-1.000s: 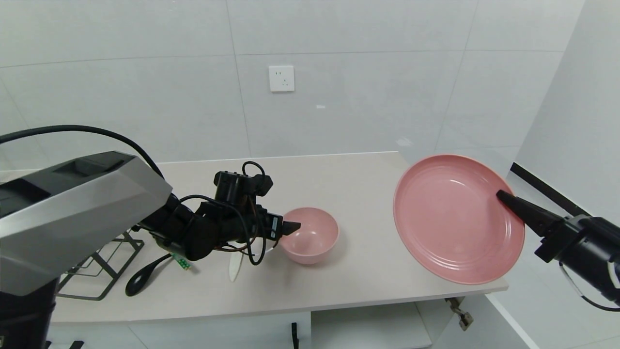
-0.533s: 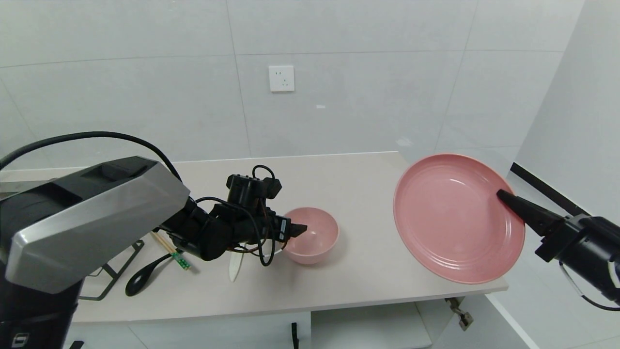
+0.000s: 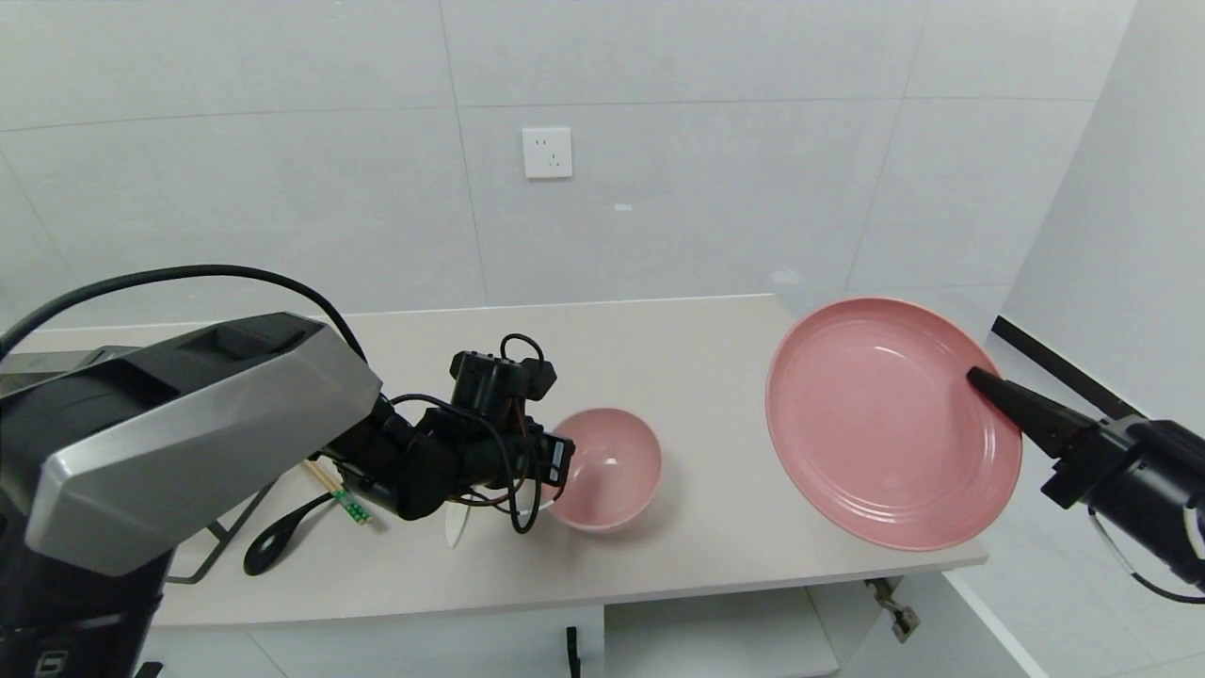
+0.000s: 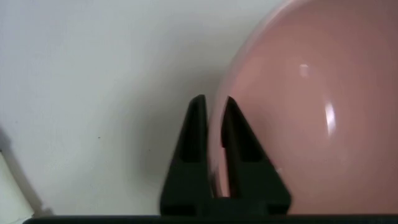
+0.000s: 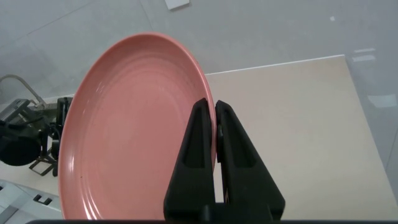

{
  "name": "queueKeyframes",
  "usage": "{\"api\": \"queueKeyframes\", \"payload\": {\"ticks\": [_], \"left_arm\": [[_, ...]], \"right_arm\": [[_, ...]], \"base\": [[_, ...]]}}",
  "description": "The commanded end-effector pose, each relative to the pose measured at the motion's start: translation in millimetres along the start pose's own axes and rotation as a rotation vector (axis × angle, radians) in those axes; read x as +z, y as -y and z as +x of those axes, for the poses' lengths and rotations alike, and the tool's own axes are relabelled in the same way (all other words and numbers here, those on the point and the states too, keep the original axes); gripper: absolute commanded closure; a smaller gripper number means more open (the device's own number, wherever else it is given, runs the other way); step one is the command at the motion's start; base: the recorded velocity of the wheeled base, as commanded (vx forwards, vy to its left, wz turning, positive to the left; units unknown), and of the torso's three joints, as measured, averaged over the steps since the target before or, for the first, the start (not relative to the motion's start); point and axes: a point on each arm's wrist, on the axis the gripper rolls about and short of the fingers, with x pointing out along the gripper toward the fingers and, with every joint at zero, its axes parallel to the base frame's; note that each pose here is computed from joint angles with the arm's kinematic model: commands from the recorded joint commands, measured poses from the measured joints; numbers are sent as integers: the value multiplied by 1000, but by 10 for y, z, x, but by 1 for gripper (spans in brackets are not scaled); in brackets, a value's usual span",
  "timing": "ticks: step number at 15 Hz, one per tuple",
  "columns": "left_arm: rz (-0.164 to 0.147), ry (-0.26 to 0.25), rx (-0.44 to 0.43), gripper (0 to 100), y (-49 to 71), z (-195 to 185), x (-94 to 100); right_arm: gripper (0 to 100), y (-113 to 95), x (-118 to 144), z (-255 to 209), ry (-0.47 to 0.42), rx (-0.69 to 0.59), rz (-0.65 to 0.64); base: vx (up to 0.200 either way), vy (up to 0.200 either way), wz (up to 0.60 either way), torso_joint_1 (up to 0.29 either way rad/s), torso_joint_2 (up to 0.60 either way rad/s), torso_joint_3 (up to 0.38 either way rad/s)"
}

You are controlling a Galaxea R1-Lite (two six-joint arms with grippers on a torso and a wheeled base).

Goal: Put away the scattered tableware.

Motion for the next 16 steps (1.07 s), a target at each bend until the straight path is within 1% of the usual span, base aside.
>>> {"api": "queueKeyframes", "payload": {"ticks": [1, 4, 6, 8, 10, 11, 13, 14, 15, 16], "left_arm": [[3, 11, 4, 100, 7, -56, 37], [10, 58, 15, 100, 40, -200, 174], [10, 65, 18, 100, 47, -273, 196], [13, 91, 27, 100, 68, -462, 217], [20, 138, 28, 100, 90, -682, 237], [19, 145, 28, 100, 93, -729, 233], [14, 193, 21, 100, 161, -1100, 232], [0, 218, 12, 100, 198, -1284, 206], [-6, 246, 3, 100, 232, -1478, 182], [-13, 260, 1, 100, 253, -1631, 143]], "right_arm": [[100, -1, 0, -1, 0, 1, -12], [100, -3, 3, -3, 2, 1, -31], [100, -4, 5, -5, 3, 2, -33], [100, -6, 8, -7, 5, 2, -37], [100, -13, 21, -11, 11, 6, -39], [100, -19, 25, -14, 13, 9, -40], [100, -77, 31, -20, 16, 45, -66], [100, -81, 36, -19, 18, 47, -70], [100, -85, 59, -3, 29, 51, -74], [100, -101, 114, 10, 57, 60, -84]], "base": [[0, 0, 0, 0, 0, 0], [0, 0, 0, 0, 0, 0], [0, 0, 0, 0, 0, 0], [0, 0, 0, 0, 0, 0], [0, 0, 0, 0, 0, 0], [0, 0, 0, 0, 0, 0], [0, 0, 0, 0, 0, 0], [0, 0, 0, 0, 0, 0], [0, 0, 0, 0, 0, 0], [0, 0, 0, 0, 0, 0]]}}
